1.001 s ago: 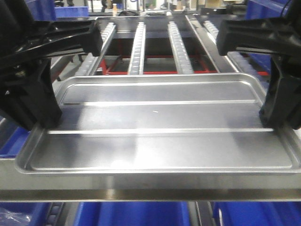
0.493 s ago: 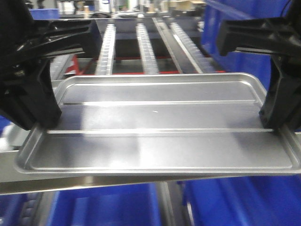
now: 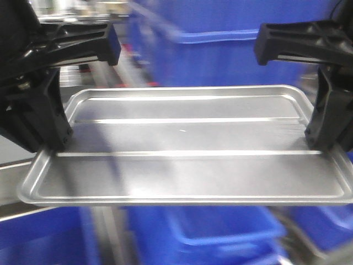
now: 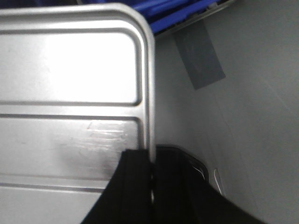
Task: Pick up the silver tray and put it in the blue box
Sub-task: 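Hold the tray level in both grippers while the base turns away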
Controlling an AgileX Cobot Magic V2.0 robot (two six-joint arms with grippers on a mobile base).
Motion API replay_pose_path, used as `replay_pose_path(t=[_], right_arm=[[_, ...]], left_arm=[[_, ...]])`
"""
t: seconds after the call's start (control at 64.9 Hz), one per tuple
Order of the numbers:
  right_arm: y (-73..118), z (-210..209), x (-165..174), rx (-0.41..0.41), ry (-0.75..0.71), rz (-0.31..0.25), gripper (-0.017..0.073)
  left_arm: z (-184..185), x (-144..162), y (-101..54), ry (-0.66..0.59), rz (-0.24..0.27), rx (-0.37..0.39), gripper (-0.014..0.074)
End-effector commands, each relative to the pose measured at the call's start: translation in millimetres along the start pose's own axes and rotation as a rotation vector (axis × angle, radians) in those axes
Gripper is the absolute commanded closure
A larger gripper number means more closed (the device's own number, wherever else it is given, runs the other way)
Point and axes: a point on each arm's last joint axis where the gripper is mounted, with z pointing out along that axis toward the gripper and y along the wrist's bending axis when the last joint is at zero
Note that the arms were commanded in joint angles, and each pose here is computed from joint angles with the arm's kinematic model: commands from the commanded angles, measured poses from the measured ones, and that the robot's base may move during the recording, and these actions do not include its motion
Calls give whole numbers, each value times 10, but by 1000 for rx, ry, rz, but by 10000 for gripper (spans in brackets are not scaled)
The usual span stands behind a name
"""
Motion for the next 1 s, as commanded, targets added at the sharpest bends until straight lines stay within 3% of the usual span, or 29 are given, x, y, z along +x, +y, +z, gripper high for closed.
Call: replay_pose_path(t=[0.0, 0.986], right_arm=[[-37, -114, -73, 12, -62, -25, 501], [-38, -114, -72, 13, -62, -25, 501]], left_arm=[[-120, -54, 16, -47, 16, -1, 697], [-120, -54, 16, -47, 16, -1, 697]])
